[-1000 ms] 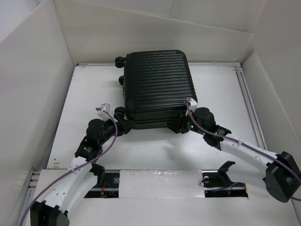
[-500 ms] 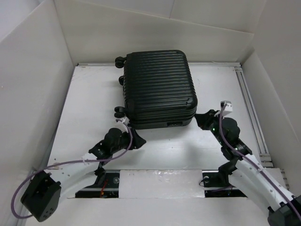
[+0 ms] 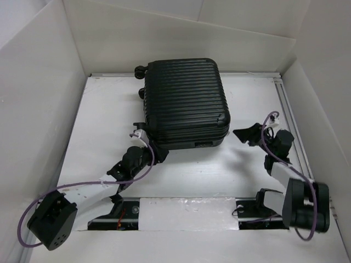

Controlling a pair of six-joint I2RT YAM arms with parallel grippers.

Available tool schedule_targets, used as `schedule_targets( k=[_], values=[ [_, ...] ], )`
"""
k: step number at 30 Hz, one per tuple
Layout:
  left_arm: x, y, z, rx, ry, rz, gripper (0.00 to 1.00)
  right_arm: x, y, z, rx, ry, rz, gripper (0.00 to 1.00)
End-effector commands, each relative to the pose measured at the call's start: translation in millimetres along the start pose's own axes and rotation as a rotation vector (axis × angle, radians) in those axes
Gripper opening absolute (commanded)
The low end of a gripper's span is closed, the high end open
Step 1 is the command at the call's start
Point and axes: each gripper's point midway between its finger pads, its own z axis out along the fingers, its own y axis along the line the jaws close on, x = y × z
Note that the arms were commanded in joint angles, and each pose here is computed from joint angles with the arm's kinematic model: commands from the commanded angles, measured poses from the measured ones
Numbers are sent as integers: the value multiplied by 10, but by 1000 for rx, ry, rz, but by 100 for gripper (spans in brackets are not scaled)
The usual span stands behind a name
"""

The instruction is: Pack the luggage

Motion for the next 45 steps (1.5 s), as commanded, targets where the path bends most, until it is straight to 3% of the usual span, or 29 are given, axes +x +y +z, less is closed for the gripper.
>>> schedule_targets(
  k=[1, 5, 9, 17, 24, 26, 29, 31, 36, 38, 45],
  values=[
    [8, 2, 71, 12, -14, -18, 54, -57, 649, -96, -434, 13, -123, 70],
    [56, -9, 121, 11, 18, -16, 53, 67, 814, -178, -585, 51, -115, 72],
    [32, -52, 114, 31, 11, -8, 53, 80, 765, -92, -595, 53, -82, 77],
    [-45, -122, 72, 57, -15, -1, 49, 38, 771, 24, -622, 41, -84, 73],
    [70, -420, -8, 152, 21, 16, 48, -87, 479, 184, -422, -16, -98, 72],
    [177, -586, -5, 178, 48, 49, 48, -118, 281, 257, -297, -31, -92, 75],
    [260, -742, 65, 196, 87, 66, 48, -161, 286, 252, -241, -38, -147, 78],
    [292, -816, 85, 223, 99, 68, 48, -291, 399, 265, -266, -61, -188, 80],
    [251, -900, 175, 233, 89, 75, 48, -227, 598, 358, -427, 43, -230, 78],
    [271, -881, 186, 227, 95, 77, 48, -52, 598, 375, -489, 107, -191, 76],
    [244, -883, 208, 226, 78, 83, 47, 85, 674, 329, -595, 89, -87, 75]
  ],
)
